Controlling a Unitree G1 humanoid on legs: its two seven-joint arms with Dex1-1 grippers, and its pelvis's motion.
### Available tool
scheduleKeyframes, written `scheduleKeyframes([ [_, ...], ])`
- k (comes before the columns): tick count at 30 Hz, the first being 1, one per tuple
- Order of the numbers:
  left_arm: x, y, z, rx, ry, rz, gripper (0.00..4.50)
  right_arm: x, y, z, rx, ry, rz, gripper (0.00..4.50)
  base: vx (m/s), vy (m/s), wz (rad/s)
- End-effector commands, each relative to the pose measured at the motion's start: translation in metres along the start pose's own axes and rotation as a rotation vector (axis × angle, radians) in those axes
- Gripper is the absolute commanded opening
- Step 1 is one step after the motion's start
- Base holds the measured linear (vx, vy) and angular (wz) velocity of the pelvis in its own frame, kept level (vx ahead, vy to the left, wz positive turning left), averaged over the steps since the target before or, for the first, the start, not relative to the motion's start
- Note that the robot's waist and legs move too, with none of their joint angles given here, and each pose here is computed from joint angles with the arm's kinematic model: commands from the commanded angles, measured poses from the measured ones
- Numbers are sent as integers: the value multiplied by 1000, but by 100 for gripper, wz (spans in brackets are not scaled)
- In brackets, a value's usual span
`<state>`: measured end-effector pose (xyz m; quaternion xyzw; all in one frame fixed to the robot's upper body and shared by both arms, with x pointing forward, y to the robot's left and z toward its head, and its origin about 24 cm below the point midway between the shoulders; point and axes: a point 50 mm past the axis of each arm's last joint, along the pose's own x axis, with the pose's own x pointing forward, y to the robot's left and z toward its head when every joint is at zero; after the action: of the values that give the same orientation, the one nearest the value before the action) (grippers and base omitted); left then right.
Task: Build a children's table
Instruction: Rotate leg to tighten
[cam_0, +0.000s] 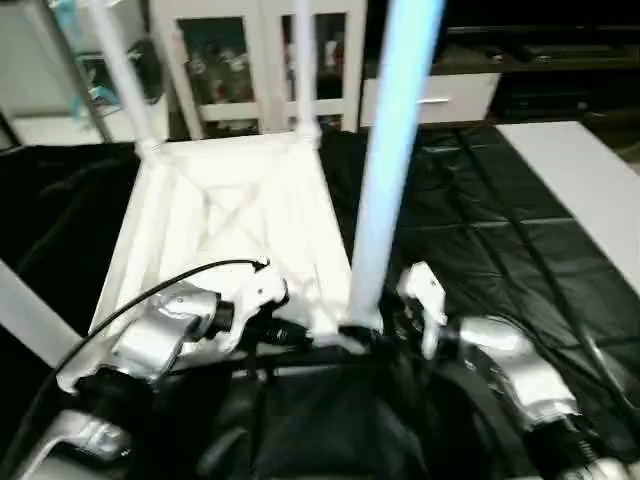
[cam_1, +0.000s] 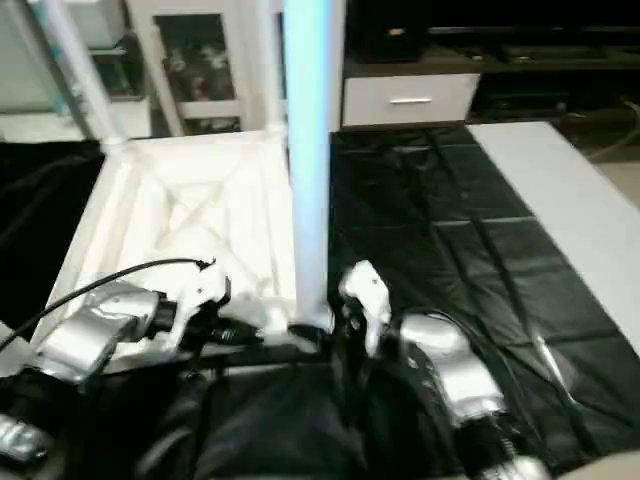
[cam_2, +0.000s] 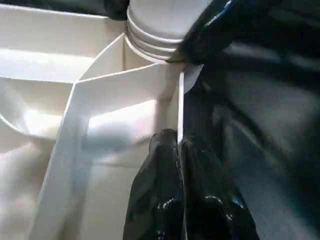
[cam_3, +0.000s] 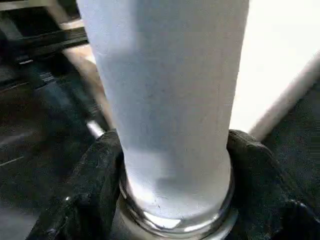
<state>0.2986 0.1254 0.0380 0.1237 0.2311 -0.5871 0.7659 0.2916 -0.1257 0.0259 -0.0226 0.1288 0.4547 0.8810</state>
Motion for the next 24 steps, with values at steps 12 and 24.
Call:
scheduleKeyframes([
  [12, 67, 21, 24, -165, 14, 538, 0, 35, -33, 2, 76, 68, -718, 268, -9, 1, 0],
  [24, 56, 19, 16, -90, 26, 412, 0, 37, -26, 16, 32, -78, -544, 346, 0, 0, 0],
])
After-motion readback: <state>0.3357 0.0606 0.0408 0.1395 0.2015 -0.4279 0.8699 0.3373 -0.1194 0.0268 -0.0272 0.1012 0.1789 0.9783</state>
